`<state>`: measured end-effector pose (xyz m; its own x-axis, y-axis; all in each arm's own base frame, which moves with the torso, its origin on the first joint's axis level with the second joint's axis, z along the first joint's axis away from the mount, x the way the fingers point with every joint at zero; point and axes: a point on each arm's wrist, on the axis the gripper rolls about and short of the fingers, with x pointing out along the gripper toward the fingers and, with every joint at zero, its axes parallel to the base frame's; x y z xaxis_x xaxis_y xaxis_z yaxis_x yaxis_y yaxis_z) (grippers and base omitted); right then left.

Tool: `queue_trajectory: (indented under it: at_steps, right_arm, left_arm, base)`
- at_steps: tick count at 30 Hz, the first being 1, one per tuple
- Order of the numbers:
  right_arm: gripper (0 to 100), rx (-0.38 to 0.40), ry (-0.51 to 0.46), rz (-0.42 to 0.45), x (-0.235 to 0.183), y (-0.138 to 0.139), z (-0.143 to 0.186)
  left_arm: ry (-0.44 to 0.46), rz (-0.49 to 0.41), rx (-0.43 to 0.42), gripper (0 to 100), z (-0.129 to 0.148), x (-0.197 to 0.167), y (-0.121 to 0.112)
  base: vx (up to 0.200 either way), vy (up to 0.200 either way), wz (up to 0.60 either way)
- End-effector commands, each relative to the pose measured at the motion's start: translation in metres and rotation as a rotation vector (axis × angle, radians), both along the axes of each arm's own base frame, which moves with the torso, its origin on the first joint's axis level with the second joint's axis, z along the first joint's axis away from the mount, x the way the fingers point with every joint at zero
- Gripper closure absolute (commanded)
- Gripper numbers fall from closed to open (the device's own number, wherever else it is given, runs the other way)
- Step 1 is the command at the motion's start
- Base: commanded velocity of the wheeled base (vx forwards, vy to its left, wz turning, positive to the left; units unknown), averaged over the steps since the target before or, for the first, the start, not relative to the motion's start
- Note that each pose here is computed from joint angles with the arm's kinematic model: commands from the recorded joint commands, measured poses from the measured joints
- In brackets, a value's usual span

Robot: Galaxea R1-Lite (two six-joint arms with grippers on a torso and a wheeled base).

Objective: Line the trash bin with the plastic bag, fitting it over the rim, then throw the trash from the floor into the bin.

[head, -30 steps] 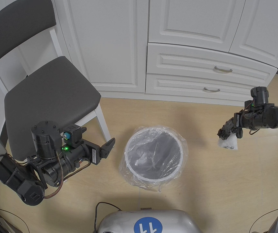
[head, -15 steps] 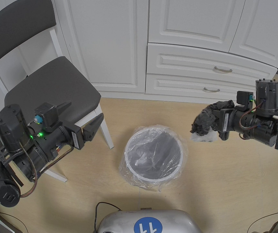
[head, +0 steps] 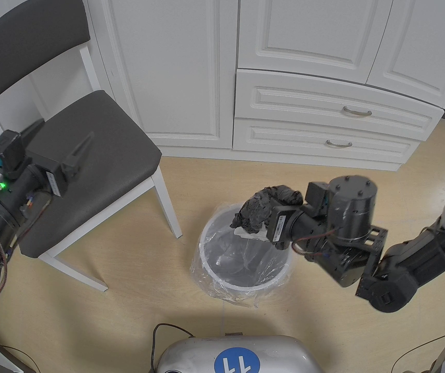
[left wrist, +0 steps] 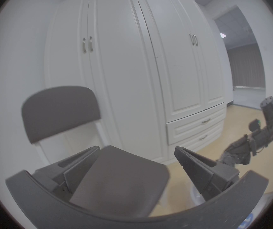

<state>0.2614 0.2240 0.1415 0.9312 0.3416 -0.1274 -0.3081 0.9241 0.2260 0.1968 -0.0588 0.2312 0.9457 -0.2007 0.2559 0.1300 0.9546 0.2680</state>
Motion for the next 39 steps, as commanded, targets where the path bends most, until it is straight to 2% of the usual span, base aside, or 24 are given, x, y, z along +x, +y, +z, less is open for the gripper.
queue_trajectory:
  at_steps: [1,9,18,27,31,34,39]
  right_arm:
    - [100,-0.096,0.105,0.008,0.003,0.020,-0.060]
    - [100,-0.113,0.136,0.007,0.008,0.023,-0.077]
    - [100,-0.104,0.131,0.011,0.010,0.026,-0.084]
    - [100,0.013,0.134,-0.013,0.027,0.041,-0.096]
    - [100,0.030,0.116,-0.018,0.032,0.043,-0.103]
    - [100,0.016,0.123,-0.022,0.034,0.041,-0.106]
    - [100,-0.116,0.225,-0.028,0.030,0.034,-0.123]
  left_arm:
    - [-0.100,0.114,0.030,0,0.017,-0.021,0.025]
    - [-0.190,0.133,0.050,0,0.023,-0.030,0.028]
    - [-0.191,0.129,0.047,0,0.023,-0.023,0.026]
    - [-0.197,0.127,0.041,0,0.024,-0.016,0.025]
    - [-0.192,0.128,0.043,0,0.023,-0.016,0.024]
    - [-0.191,0.128,0.045,0,0.023,-0.016,0.024]
    - [-0.185,0.126,0.055,0,0.020,-0.018,0.024]
  base:
    - [0.000,0.000,0.00]
    - [0.000,0.000,0.00]
    - [0.000,0.000,0.00]
    - [0.000,0.000,0.00]
    - [0.000,0.000,0.00]
    - [0.000,0.000,0.00]
    - [0.000,0.000,0.00]
